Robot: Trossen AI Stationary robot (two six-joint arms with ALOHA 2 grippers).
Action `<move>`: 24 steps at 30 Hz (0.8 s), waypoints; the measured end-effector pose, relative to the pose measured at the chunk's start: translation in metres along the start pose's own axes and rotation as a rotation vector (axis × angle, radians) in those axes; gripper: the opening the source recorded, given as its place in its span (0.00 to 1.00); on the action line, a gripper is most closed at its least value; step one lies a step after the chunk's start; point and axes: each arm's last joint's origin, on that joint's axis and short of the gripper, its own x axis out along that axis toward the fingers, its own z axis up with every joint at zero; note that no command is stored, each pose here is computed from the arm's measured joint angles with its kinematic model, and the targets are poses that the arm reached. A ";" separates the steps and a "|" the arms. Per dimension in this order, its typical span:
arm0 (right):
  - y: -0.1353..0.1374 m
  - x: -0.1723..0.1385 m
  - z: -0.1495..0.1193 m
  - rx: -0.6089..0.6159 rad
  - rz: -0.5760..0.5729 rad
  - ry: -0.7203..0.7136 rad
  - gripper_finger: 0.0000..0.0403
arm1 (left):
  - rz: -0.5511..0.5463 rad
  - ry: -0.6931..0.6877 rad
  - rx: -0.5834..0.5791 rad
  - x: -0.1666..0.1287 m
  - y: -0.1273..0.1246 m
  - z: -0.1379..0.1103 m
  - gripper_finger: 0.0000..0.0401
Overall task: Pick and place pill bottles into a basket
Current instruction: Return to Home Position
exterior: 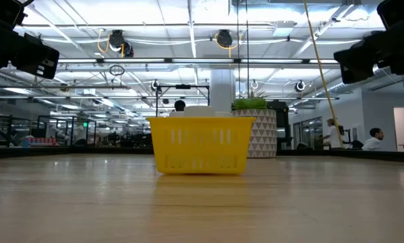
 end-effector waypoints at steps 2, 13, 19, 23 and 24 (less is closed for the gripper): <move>0.000 0.000 0.000 -0.016 -0.001 -0.004 0.54 | 0.000 0.000 0.000 0.000 0.000 0.000 0.37; -0.002 -0.008 0.014 0.040 0.005 -0.121 0.54 | 0.000 0.000 0.000 0.000 0.000 0.000 0.37; -0.004 -0.018 0.025 0.051 0.007 -0.231 0.53 | 0.000 0.000 0.000 0.000 0.000 0.000 0.37; -0.005 -0.025 0.032 0.082 0.011 -0.302 0.52 | 0.000 0.000 0.000 0.000 0.000 0.000 0.37; -0.006 -0.026 0.033 0.087 0.012 -0.317 0.52 | 0.000 0.000 0.000 0.000 0.000 0.000 0.37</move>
